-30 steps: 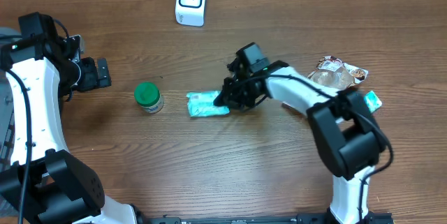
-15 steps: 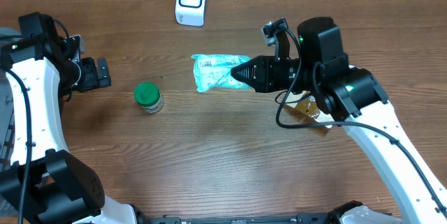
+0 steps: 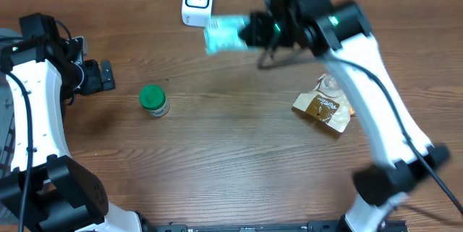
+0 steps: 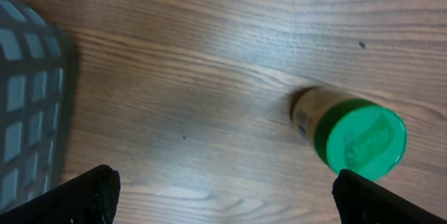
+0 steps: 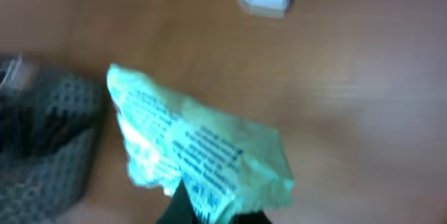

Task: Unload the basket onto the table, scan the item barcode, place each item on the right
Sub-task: 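Lift the teal pack and carry it to the white scanner, then hold the teal pack against the white scanner face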

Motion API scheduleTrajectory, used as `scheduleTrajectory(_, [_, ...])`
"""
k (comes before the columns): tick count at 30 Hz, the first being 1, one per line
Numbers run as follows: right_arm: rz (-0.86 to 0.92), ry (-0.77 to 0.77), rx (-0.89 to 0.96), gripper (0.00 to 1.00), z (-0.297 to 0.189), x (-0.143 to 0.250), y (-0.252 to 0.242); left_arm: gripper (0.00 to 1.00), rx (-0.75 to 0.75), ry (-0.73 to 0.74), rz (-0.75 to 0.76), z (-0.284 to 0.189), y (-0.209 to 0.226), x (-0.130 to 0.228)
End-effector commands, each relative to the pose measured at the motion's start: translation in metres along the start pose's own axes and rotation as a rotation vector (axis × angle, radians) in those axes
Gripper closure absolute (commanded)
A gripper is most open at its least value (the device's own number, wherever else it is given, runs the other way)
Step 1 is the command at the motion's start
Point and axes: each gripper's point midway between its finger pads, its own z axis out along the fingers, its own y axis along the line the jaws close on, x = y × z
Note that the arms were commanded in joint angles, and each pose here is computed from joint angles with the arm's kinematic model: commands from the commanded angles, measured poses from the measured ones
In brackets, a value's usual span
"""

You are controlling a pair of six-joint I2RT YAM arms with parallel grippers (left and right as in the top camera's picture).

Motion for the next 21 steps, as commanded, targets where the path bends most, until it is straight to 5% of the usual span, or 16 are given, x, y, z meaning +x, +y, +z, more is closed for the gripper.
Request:
scheduleTrajectory(1, [-0.161, -0.199, 0.324, 0.96, 0.032, -0.058, -0.036, 0.00, 0.005, -0.006, 0.001, -0.001, -0.003, -0.001])
scheduleTrajectory(5, [-0.381, -0.442, 0.684, 0.96, 0.053, -0.116, -0.061, 0.00, 0.005, -0.006, 0.001, -0.001, -0.003, -0.001])
scheduleTrajectory(9, [-0.682, -0.623, 0.824, 0.96, 0.085, -0.164, -0.046, 0.00, 0.005, -0.006, 0.001, -0.001, -0.003, -0.001])
scheduleTrajectory(16, [-1.173, -0.560, 0.762, 0.96, 0.186, -0.152, -0.040, 0.00, 0.005, -0.006, 0.001, -0.001, -0.003, -0.001])
scheduleTrajectory(21, [-1.300, -0.496, 0.800, 0.96, 0.218, -0.139, -0.053, 0.00, 0.005, -0.006, 0.001, -0.001, -0.003, -0.001])
